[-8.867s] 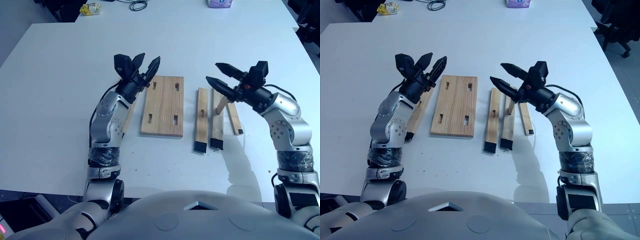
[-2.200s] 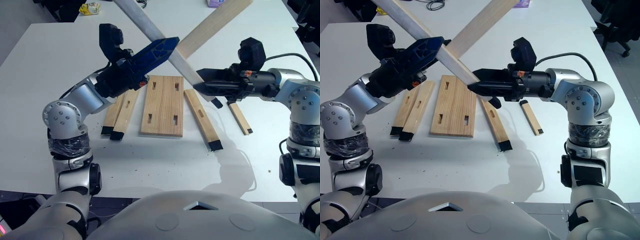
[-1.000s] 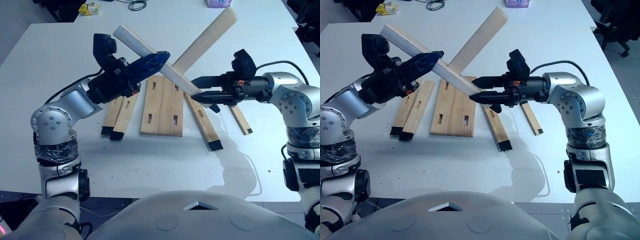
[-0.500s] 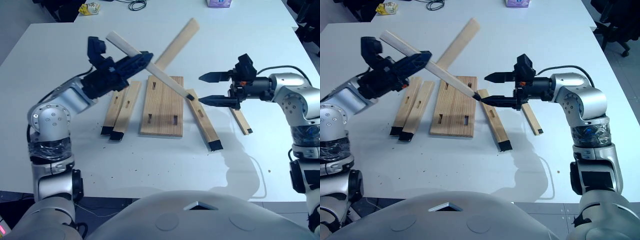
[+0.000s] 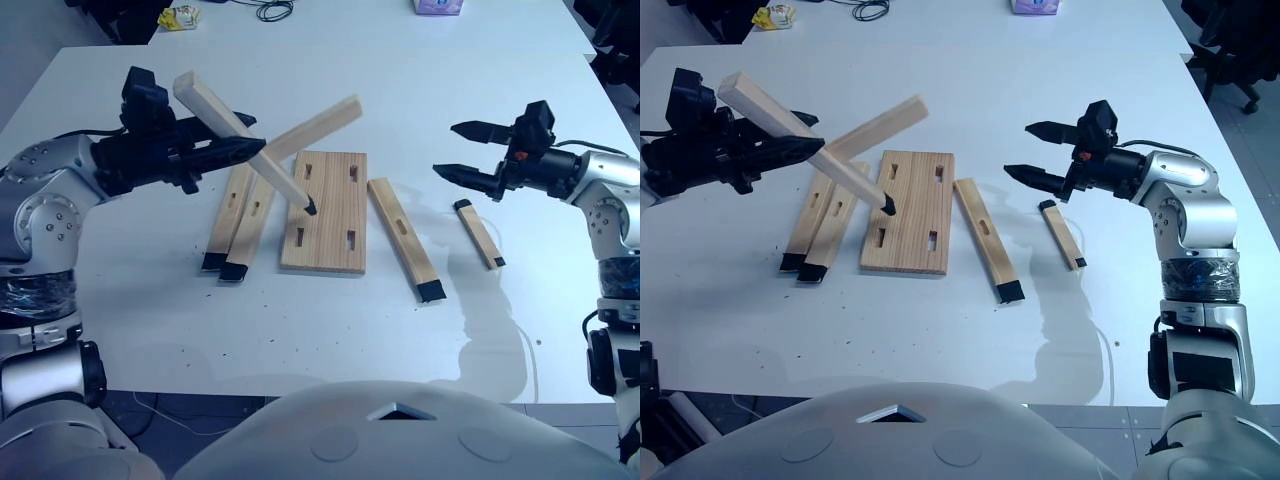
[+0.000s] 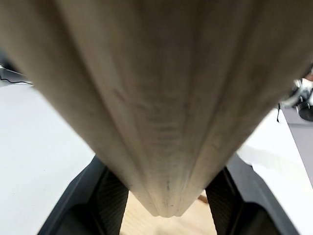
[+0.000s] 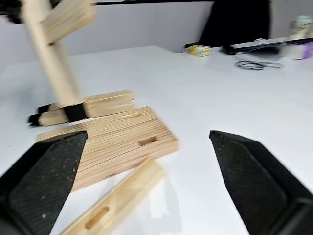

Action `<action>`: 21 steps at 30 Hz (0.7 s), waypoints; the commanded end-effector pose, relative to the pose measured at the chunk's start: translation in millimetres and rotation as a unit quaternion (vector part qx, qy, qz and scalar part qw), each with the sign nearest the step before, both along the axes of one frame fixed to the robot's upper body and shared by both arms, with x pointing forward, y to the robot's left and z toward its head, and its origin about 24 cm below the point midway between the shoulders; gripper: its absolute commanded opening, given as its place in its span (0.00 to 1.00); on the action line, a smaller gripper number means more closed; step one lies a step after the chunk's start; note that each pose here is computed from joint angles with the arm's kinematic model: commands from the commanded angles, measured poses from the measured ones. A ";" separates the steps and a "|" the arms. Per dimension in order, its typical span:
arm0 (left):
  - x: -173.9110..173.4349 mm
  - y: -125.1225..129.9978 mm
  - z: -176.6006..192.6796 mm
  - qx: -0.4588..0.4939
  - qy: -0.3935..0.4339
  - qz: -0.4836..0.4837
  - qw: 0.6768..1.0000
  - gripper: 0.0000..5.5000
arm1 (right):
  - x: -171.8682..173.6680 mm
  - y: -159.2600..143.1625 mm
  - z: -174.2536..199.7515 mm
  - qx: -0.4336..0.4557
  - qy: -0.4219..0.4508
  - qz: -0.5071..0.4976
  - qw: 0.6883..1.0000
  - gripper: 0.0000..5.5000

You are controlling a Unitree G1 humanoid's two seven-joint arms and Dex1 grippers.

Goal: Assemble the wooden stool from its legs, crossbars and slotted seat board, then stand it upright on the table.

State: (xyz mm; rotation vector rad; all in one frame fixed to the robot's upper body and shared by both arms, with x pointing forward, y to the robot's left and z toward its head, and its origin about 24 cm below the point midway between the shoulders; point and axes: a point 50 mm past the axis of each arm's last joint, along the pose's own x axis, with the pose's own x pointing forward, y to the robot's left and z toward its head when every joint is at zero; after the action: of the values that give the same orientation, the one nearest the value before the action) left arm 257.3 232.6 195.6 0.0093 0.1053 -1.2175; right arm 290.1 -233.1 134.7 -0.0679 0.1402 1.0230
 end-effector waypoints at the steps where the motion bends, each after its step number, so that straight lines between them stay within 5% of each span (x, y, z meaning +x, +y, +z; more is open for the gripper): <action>1: -4.4 -3.1 8.9 0.030 -0.020 -0.031 0.999 0.37 | -4.5 -5.9 -1.3 0.002 -0.009 -0.027 1.000 0.84; 21: -6.0 -7.7 -11.5 0.080 -0.017 -0.088 0.993 0.37 | -2.0 -19.2 3.0 0.007 -0.032 -0.078 0.996 0.84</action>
State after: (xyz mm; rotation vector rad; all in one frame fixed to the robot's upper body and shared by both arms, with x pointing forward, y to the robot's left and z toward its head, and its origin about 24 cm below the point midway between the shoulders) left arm 252.5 227.6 187.6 0.1566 0.1680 -1.3632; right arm 285.0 -251.6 132.3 -0.0619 0.1048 0.8765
